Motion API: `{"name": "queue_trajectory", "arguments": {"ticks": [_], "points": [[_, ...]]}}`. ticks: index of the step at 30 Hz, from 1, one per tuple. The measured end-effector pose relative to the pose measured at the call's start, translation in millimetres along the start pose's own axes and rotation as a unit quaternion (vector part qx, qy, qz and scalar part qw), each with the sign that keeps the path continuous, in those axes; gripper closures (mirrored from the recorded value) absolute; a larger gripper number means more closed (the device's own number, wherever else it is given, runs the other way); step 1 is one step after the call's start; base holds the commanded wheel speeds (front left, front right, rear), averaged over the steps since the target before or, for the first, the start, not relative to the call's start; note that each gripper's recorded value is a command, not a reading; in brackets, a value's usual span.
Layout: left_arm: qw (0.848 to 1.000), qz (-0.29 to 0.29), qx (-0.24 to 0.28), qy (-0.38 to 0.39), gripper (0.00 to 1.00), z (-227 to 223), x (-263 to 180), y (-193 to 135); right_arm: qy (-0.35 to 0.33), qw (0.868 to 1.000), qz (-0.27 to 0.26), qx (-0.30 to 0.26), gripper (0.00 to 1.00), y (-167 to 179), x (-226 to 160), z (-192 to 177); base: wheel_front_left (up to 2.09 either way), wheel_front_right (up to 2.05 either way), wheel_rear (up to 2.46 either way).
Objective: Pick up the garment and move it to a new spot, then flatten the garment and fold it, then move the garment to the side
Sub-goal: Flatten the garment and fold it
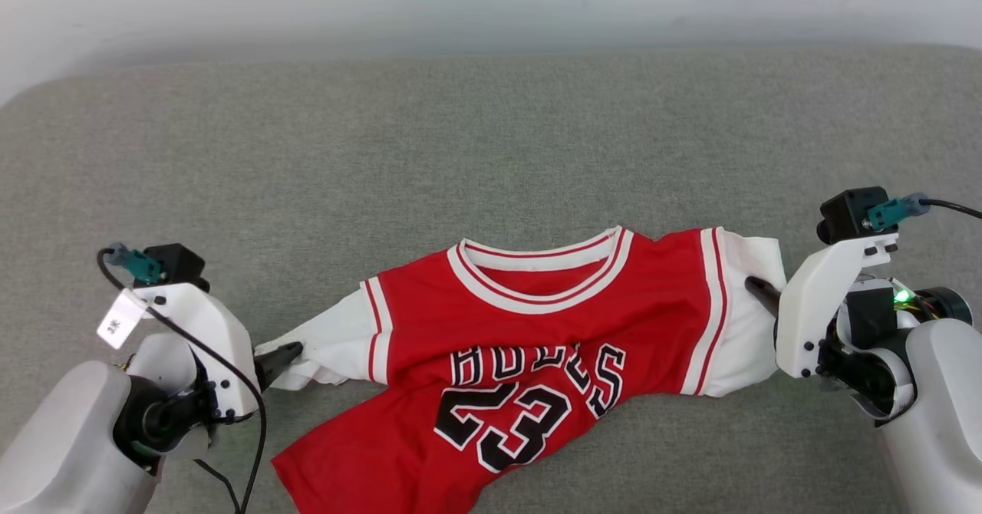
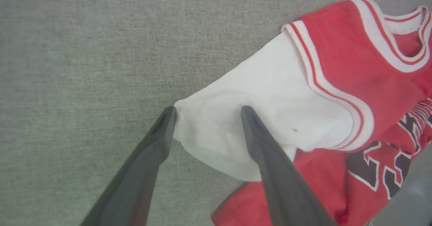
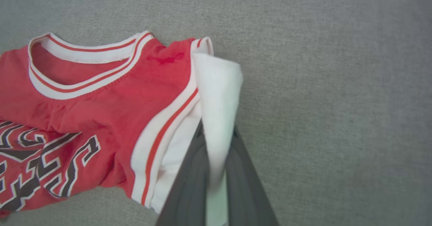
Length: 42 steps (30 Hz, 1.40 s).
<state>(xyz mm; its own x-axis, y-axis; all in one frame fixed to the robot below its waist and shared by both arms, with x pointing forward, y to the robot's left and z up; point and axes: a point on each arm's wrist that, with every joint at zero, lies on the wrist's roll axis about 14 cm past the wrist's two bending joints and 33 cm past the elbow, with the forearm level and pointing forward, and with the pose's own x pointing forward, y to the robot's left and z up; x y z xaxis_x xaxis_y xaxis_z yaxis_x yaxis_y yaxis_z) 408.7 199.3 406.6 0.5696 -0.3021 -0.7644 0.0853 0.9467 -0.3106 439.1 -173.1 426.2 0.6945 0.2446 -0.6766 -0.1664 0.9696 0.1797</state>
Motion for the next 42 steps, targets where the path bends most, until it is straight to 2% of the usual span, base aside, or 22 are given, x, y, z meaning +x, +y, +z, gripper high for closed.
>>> {"name": "queue_trajectory", "arguments": {"ticks": [7, 8, 9, 11, 12, 15, 20, 26, 30, 36, 39, 42], "points": [[0.994, -0.005, 0.011, 0.105, 0.00, -28, 23, -2, 0.007, 1.000, -0.007, 0.014, 1.00, -8, 4, -7, 0.00, 0.00, 0.00], [0.993, -0.008, 0.008, 0.117, 0.09, -31, 24, -4, 0.007, 1.000, -0.009, 0.015, 1.00, -9, 4, -7, 0.00, 0.00, 0.00], [0.992, -0.012, 0.007, 0.129, 0.55, -34, 25, -6, 0.007, 1.000, -0.011, 0.015, 1.00, -11, 4, -7, 0.00, 0.00, 0.00], [0.989, -0.021, 0.003, 0.148, 0.90, -40, 27, -9, 0.006, 1.000, -0.013, 0.017, 1.00, -12, 5, -7, 0.00, 0.00, 0.00], [0.987, -0.023, 0.003, 0.156, 1.00, -43, 28, -10, 0.006, 1.000, -0.014, 0.018, 1.00, -13, 6, -7, 0.00, 0.00, 0.00], [0.985, -0.035, 0.000, 0.166, 1.00, -49, 31, -16, 0.004, 1.000, -0.015, 0.020, 1.00, -14, 7, -5, 0.00, 0.00, 0.00], [0.990, -0.029, 0.019, 0.137, 1.00, -43, 33, -12, -0.016, 1.000, -0.015, 0.018, 1.00, -13, 8, 5, 0.00, 0.00, 0.00], [0.998, -0.016, 0.047, 0.042, 1.00, -4, 29, -16, -0.067, 0.997, -0.025, -0.002, 1.00, -16, -1, 32, 0.00, 0.00, 0.00], [0.996, 0.010, 0.070, -0.051, 1.00, 47, 12, -12, -0.096, 0.994, -0.038, -0.018, 1.00, -20, -10, 50, 0.00, 0.00, 0.00], [0.975, 0.041, 0.102, -0.191, 1.00, 124, -22, -13, -0.149, 0.987, -0.053, -0.039, 1.00, -22, -23, 92, 0.00, 0.00, 0.00], [0.960, 0.054, 0.112, -0.251, 1.00, 160, -36, -17, -0.178, 0.981, -0.059, -0.053, 1.00, -21, -25, 120, 0.00, 0.00, 0.00], [0.937, 0.068, 0.119, -0.320, 1.00, 204, -54, -21, -0.213, 0.972, -0.066, -0.073, 1.00, -19, -29, 155, 0.00, 0.00, 0.00]]}}
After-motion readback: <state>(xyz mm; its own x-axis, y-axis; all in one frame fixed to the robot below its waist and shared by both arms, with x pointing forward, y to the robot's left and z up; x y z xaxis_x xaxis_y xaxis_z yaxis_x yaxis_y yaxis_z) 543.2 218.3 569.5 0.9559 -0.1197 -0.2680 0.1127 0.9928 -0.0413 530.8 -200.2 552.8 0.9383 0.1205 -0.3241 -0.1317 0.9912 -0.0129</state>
